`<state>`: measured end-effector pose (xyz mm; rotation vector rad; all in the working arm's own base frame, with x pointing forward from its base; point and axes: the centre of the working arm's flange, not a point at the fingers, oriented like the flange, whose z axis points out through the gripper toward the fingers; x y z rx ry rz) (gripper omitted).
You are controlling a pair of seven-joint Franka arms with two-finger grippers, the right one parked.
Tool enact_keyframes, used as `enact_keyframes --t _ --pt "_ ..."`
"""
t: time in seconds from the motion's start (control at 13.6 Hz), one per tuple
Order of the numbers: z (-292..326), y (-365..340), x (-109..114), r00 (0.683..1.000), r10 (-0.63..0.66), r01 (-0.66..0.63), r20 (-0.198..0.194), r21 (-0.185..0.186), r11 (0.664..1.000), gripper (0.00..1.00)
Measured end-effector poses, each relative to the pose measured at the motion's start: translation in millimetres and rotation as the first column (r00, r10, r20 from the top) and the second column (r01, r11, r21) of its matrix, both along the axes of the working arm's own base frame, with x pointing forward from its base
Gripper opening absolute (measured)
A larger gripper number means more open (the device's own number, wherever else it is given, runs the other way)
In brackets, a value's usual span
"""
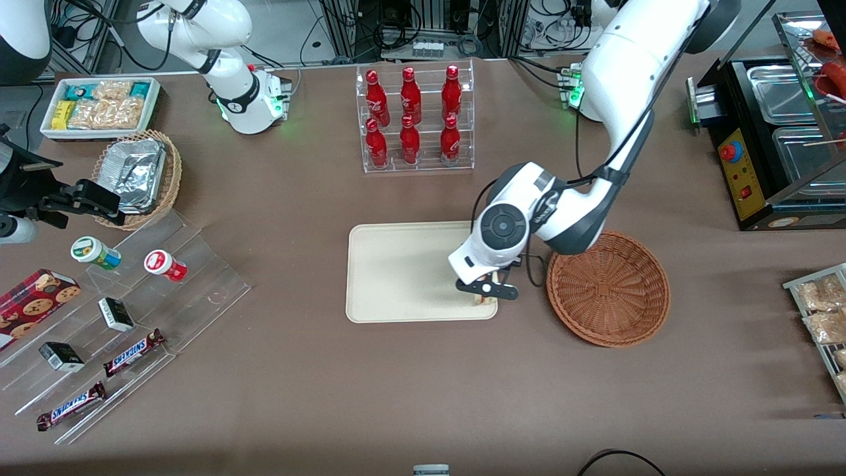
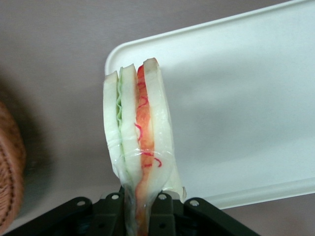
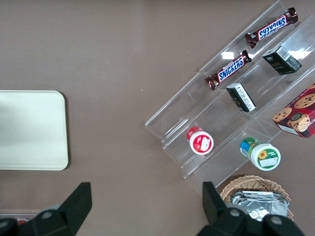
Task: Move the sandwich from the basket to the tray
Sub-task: 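Lift the sandwich and carry it over the cream tray, then lower the sandwich onto the tray with the left gripper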
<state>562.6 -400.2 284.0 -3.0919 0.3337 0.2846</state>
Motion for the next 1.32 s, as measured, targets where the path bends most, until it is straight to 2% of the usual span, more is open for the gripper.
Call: enact_keyframes --t 0.81,1.32 --pt "-45.3 -44.9 -10.8 0.999 -0.023 0.023 -0.034 -0.008 1.0 0.17" --pt "-59.2 -54.0 -13.8 1.0 0.0 -0.001 -0.023 -0.017 1.0 0.17"
